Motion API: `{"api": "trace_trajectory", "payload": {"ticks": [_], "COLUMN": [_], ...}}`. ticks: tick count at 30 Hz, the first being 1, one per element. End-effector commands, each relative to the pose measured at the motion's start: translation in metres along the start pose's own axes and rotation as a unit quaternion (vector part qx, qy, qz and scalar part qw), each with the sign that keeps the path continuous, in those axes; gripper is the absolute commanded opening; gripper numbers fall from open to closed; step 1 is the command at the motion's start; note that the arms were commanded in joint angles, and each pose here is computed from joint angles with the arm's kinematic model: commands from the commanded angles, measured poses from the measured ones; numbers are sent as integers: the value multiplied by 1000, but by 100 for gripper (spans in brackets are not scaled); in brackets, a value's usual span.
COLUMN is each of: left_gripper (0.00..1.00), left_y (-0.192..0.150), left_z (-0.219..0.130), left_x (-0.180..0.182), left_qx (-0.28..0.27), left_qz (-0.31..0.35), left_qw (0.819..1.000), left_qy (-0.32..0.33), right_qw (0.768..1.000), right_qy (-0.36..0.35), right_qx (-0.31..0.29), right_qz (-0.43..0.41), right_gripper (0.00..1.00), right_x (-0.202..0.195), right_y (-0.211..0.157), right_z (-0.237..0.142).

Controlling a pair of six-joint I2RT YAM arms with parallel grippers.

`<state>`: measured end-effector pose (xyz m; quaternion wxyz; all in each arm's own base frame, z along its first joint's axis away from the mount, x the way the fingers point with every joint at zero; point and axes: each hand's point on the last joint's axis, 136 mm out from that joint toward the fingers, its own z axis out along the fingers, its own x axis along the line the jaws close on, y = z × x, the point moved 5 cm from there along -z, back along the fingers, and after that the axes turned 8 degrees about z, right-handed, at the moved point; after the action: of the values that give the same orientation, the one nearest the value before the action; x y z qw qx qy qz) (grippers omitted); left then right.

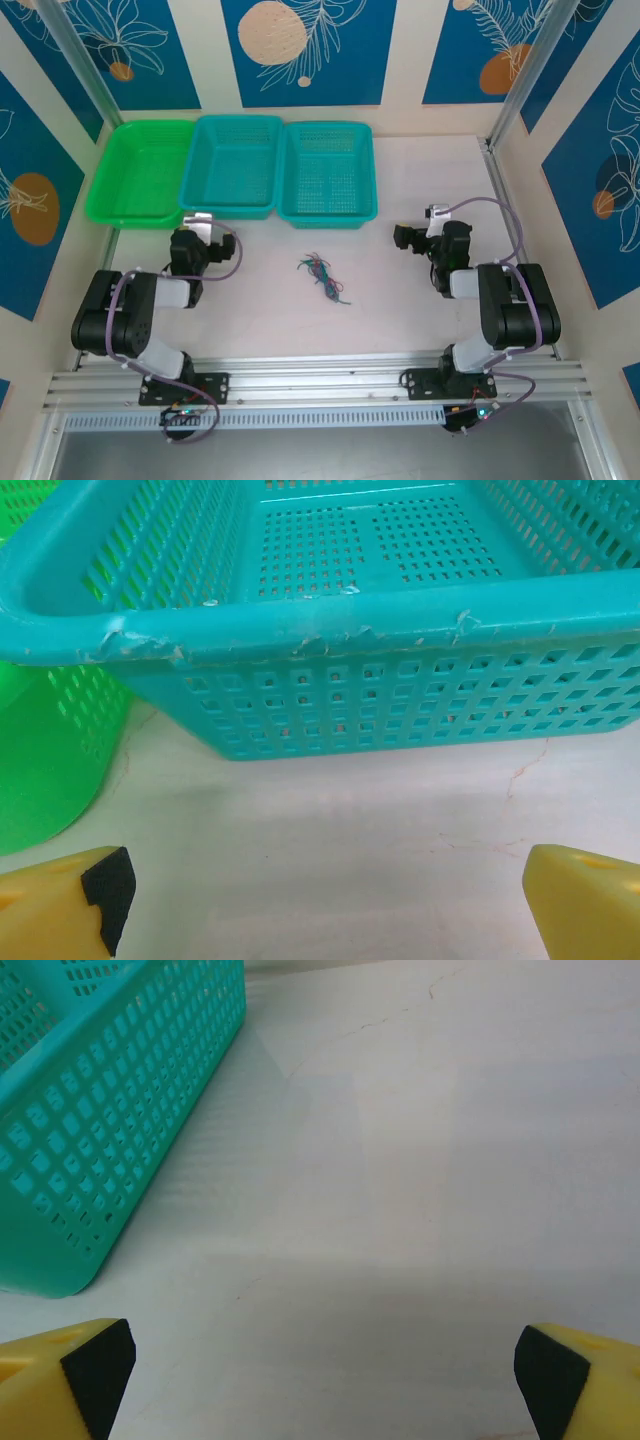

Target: Untangle the cables

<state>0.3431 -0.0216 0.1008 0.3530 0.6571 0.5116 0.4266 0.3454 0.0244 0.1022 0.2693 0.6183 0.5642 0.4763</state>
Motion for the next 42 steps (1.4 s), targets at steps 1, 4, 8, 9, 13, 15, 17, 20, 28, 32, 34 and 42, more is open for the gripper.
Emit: {"api": "trace_trajectory", "payload": {"ticks": [1,4,8,9,13,15,17,20,28,32,34,42], "left_gripper": [100,100,100,100,100,100,100,100,100,98,91,77], "left_y": [7,8,7,8,7,8,7,8,29,57,72,101], "left_z": [3,3,3,3,3,3,3,3,-26,-60,-75,-105], "left_x": [1,1,0,0,0,0,0,0,0,5,5,-74], "left_qx": [-11,-12,-10,-11,-11,-11,-11,-12,-43,-57,-56,69], "left_qz": [5,5,6,6,7,7,7,6,17,-15,-50,-154], "left_qw": [1000,1000,1000,1000,1000,1000,1000,1000,999,998,997,964], "left_qy": [-8,-8,-11,-11,-11,-11,-11,-11,0,15,9,-208], "right_qw": [1000,1000,1000,1000,1000,1000,1000,1000,987,976,973,946], "right_qy": [3,4,3,4,7,7,7,9,-87,-24,46,169], "right_qx": [-16,-16,-16,-16,-16,-15,-16,-20,24,79,108,225], "right_qz": [-12,-11,-11,-11,-8,-8,-8,-8,133,199,198,159], "right_gripper": [99,99,99,99,99,99,99,99,95,94,91,90], "right_x": [2,2,2,2,1,0,1,2,11,41,65,144], "right_y": [11,12,12,12,12,12,12,13,57,64,68,56], "right_z": [0,0,0,0,-1,0,0,-2,-53,-81,-92,-119]}}
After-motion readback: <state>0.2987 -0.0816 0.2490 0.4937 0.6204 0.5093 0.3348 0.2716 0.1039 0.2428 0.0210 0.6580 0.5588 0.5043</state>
